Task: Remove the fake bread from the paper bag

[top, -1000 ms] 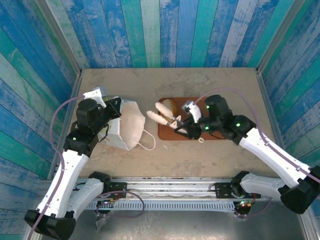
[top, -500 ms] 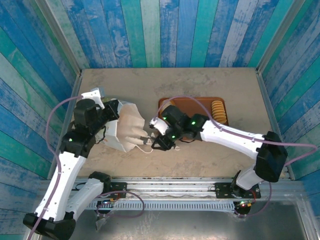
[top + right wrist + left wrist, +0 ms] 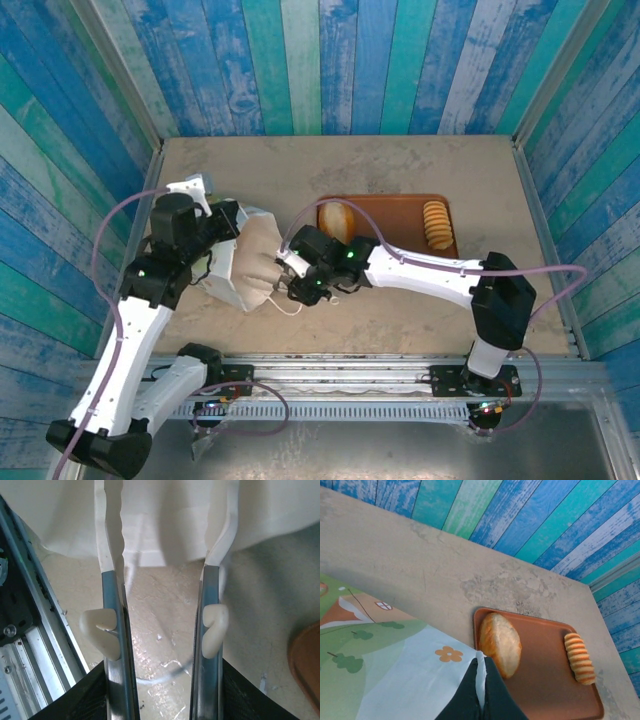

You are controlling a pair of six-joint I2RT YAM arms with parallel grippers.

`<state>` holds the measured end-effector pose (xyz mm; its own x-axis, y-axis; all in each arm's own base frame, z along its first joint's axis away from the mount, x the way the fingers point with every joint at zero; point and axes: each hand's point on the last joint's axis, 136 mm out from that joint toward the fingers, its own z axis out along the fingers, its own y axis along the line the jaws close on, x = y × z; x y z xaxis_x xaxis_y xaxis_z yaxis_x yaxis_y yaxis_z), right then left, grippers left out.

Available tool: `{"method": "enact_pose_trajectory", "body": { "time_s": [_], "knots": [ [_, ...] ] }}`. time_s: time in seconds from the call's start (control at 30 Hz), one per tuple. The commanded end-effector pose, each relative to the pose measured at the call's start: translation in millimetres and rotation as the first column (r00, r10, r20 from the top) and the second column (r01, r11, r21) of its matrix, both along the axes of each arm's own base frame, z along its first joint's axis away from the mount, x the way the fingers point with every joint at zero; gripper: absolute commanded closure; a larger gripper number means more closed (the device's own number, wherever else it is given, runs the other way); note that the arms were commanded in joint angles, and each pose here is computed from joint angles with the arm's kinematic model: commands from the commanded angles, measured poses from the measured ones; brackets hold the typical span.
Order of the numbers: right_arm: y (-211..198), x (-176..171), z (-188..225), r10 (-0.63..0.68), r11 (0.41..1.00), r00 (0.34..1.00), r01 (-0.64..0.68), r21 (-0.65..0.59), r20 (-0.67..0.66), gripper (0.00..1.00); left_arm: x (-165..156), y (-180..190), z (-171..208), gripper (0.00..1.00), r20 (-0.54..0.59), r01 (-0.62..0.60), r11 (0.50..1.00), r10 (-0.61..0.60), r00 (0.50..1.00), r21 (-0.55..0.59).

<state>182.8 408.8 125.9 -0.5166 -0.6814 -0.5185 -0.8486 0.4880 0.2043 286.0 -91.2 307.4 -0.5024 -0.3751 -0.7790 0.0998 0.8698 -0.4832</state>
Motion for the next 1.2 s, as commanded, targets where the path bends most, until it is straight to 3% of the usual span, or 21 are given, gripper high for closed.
{"method": "enact_pose_trajectory", "body": {
  "time_s": [0.0,0.33,0.6,0.8,0.97,1.17],
  "knots": [
    [23.5,4.6,16.8,0.009,0.998,1.000,-0.010,0.068,0.018,0.49,4.5,-9.0,14.2,1.00,0.049,0.033,0.998,-0.031,0.998,-0.049],
    [69.6,14.3,5.1,0.008,0.991,0.999,-0.001,0.137,-0.050,0.40,-0.5,-6.7,27.0,1.00,0.085,0.036,0.999,-0.033,0.996,-0.037],
    [93.5,31.5,-27.7,-0.038,0.996,0.996,0.044,0.075,-0.080,0.36,-6.2,-3.3,31.1,1.00,0.106,0.033,0.999,-0.031,0.994,-0.019],
    [98.0,31.0,-38.4,-0.041,0.998,0.993,0.046,0.039,-0.113,0.46,-5.7,-0.2,30.0,1.00,0.106,0.016,1.000,-0.015,0.994,-0.012],
    [80.3,37.0,-25.0,-0.074,0.997,0.996,0.076,0.026,-0.041,0.58,-5.2,7.2,25.3,1.00,0.102,-0.027,1.000,0.027,0.994,-0.005],
    [52.5,45.0,-3.2,-0.131,0.991,0.989,0.131,0.011,0.061,0.61,-3.3,13.8,25.0,1.00,0.106,-0.067,0.998,0.066,0.992,0.001]
  ]
}}
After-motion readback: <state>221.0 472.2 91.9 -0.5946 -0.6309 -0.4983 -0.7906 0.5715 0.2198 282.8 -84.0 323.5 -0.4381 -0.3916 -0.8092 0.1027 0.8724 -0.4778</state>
